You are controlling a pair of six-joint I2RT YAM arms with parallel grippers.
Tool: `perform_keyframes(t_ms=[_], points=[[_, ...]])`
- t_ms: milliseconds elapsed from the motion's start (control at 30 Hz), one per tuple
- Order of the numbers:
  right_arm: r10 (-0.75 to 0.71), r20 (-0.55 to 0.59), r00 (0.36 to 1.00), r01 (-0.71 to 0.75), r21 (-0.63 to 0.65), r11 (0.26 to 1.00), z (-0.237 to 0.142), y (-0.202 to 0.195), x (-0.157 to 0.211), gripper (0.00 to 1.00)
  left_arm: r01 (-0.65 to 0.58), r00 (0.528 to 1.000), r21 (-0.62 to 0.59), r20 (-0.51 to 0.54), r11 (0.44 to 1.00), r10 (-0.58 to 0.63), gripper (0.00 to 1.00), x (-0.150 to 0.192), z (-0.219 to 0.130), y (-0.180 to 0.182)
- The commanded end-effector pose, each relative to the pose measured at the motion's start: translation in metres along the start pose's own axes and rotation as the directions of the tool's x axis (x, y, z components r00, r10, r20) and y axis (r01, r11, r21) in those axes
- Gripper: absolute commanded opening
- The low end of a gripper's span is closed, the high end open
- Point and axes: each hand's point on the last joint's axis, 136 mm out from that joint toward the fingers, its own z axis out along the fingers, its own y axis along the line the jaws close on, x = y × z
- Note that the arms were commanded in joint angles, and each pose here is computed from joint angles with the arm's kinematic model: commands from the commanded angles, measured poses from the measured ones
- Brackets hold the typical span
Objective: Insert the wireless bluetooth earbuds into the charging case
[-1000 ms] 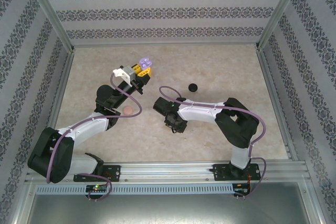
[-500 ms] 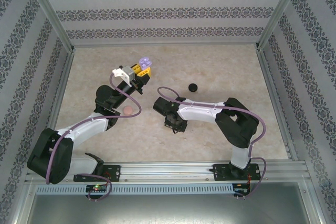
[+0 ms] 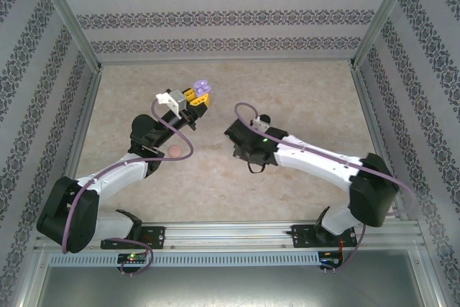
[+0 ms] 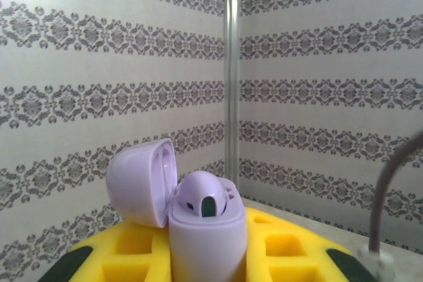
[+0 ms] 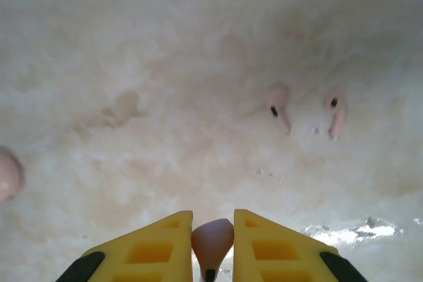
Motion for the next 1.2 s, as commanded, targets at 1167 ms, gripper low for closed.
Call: perform_keyframes(t_ms=[1167], points=[[-0.247, 0.521, 0.817, 0.476, -0.368, 0.799, -0.201, 0.097, -0.141, 0.2, -0.053, 0.998, 0.345, -0.001, 0.937, 0.057, 0.0, 0.014, 0.063, -0.078]])
